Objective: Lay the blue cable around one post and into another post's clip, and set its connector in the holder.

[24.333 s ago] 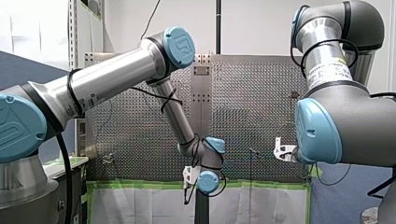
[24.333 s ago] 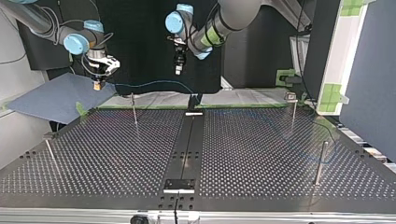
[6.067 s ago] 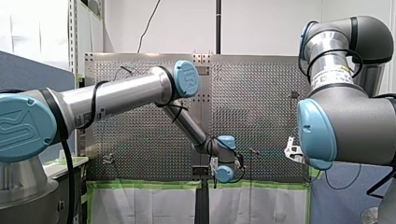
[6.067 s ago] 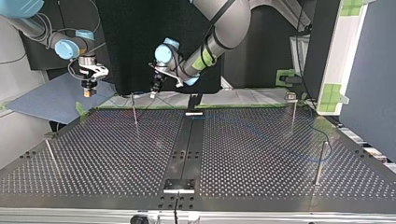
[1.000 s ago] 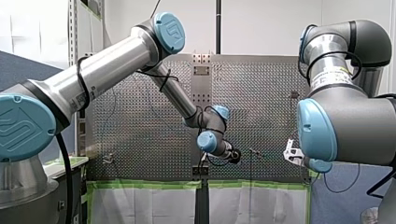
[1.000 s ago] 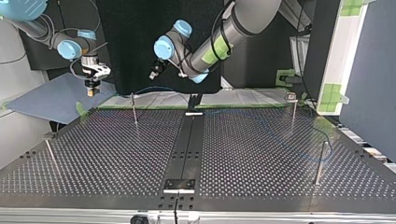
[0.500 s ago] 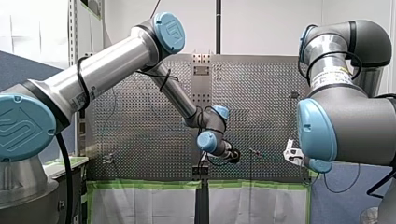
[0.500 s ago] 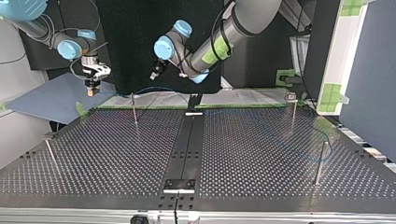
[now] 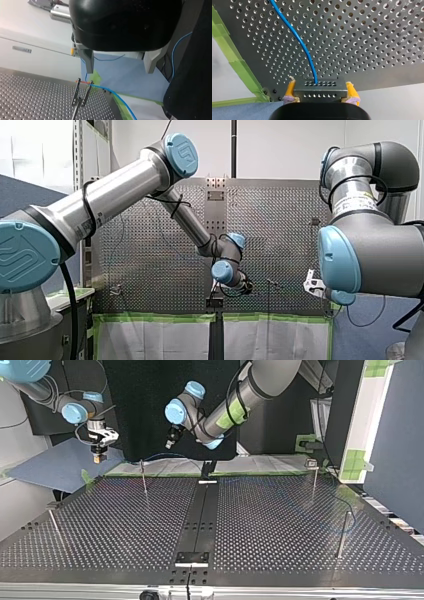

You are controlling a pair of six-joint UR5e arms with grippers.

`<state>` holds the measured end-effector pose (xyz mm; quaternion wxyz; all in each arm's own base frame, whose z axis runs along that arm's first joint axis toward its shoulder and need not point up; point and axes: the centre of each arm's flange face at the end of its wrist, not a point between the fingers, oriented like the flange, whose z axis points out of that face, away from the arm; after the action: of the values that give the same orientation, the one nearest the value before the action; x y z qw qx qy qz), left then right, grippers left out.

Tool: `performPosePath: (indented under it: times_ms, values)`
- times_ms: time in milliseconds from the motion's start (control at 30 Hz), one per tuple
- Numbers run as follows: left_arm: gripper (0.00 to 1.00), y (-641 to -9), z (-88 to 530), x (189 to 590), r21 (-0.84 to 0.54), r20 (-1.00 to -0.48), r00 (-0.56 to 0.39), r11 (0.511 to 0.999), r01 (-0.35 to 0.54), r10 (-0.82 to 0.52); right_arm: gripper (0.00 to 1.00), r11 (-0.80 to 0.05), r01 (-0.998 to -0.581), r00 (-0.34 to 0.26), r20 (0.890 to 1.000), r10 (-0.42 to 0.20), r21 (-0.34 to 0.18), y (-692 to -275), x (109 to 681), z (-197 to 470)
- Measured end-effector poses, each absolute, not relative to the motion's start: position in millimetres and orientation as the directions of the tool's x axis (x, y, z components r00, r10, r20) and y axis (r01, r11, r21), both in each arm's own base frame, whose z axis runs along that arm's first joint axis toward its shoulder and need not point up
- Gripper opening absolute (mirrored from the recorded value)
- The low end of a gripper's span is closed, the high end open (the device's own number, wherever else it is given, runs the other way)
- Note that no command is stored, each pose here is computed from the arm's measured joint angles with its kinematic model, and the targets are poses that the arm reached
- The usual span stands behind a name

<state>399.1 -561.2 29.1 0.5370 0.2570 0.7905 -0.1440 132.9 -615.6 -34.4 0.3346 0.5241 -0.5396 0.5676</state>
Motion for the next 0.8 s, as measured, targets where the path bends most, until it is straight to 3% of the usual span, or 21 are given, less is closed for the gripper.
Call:
performPosePath:
  times_ms: [800]
  values:
    - [1.00, -557.2, 30.0, 402.8, 0.064, -0.922, -0.290, 0.839, 0.541, 0.257, 0.05, -0.193, -0.945, -0.227, 0.955, -0.189, -0.263, -615.2, 132.6, -34.9]
